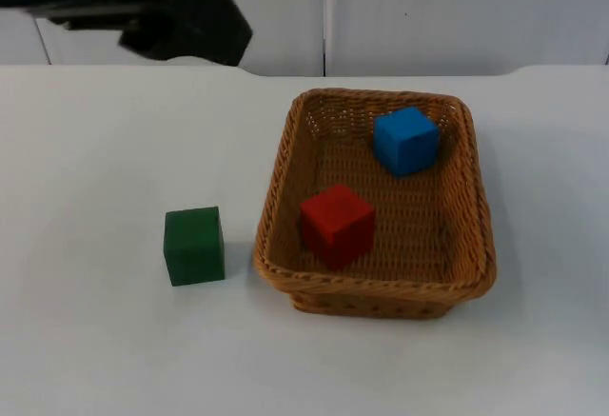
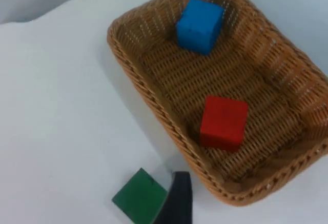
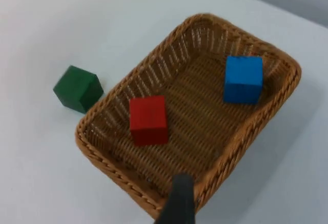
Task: Pick up one cube with each hand and place exactly two cubes into the same basket, leaving the remaining cube outside.
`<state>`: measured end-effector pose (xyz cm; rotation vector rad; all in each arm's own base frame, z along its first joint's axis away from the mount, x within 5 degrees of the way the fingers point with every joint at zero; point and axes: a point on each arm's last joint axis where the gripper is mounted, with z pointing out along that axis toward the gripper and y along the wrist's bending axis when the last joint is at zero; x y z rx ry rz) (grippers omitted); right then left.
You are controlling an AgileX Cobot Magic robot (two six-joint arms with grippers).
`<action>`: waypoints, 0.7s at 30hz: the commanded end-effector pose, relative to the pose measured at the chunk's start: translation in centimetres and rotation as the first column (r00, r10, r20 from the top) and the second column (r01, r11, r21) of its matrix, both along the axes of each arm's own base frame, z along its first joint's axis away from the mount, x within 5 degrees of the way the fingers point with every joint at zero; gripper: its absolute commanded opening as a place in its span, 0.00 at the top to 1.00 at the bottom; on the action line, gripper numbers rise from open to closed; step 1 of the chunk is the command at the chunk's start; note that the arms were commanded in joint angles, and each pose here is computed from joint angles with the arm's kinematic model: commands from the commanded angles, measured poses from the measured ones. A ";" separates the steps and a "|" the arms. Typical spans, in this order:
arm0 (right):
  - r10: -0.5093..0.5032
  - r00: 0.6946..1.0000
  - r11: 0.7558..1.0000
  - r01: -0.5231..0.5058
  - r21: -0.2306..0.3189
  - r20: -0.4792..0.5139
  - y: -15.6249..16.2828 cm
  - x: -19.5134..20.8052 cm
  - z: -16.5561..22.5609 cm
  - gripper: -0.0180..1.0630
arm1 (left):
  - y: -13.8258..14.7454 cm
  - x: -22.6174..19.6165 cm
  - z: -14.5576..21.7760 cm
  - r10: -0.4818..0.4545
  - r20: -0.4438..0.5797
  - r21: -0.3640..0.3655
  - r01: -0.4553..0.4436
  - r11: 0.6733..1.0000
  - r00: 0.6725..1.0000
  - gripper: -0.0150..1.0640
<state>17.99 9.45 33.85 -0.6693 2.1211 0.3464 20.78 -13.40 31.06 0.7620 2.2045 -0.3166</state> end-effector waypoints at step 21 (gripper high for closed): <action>0.054 0.964 0.985 -0.095 0.148 0.260 -5.6 -14.7 1.6 0.34 | 7.1 -11.9 4.5 0.025 0.196 -0.167 0.008 0.986 0.980 0.29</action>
